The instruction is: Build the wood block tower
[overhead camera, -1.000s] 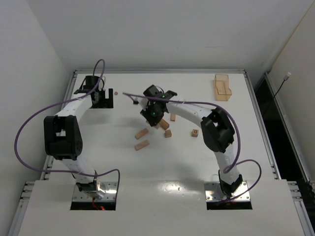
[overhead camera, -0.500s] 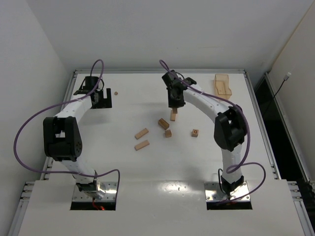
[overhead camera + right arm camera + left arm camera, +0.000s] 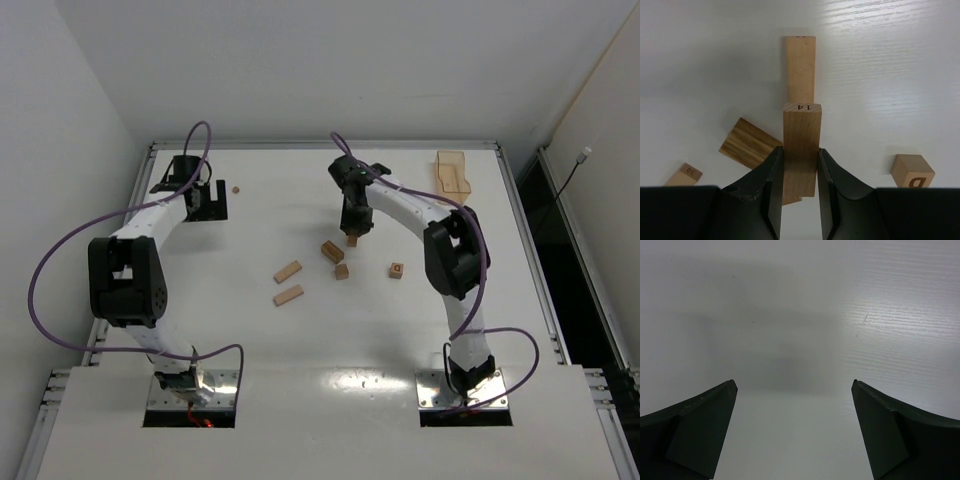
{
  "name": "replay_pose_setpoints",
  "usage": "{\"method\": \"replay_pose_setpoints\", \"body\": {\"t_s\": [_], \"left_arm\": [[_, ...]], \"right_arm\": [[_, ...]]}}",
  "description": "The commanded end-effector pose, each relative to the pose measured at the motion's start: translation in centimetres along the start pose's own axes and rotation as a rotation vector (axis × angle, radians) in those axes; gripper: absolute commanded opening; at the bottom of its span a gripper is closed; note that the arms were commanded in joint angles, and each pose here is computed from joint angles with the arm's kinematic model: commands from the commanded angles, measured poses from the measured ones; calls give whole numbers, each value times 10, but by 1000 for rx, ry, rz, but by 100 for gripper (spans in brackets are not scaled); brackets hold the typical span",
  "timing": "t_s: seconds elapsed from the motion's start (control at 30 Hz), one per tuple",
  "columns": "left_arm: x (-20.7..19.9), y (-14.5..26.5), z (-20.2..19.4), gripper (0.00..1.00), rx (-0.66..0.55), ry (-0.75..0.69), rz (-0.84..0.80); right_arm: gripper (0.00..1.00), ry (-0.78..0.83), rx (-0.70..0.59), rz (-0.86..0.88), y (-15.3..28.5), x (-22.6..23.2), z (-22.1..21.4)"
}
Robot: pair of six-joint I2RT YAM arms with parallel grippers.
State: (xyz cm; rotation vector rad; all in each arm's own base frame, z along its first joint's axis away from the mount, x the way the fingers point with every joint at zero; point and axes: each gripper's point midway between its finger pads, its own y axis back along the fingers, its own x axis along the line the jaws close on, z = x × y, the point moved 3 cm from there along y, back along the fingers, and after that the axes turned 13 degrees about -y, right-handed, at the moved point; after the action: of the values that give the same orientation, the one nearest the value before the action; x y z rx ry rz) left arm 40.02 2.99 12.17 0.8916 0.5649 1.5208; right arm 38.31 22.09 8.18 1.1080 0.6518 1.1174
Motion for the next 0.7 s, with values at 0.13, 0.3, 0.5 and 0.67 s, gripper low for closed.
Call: {"method": "replay_pose_setpoints", "body": {"t_s": [0.13,0.3,0.5,0.67], "left_arm": [[8,0,9,99,-17,23,14],[5,-5,8,99,-6,21,3],[4,-7,7,99,3,20,-8],[4,-7,7,99,3,20,-8]], "right_arm": [[0,-64,4,29,-14,10,18],[0,-60,4,39,-21,11,22],[0,14,23,89,-30,20,22],[0,37,16,96,-33,22,24]]}}
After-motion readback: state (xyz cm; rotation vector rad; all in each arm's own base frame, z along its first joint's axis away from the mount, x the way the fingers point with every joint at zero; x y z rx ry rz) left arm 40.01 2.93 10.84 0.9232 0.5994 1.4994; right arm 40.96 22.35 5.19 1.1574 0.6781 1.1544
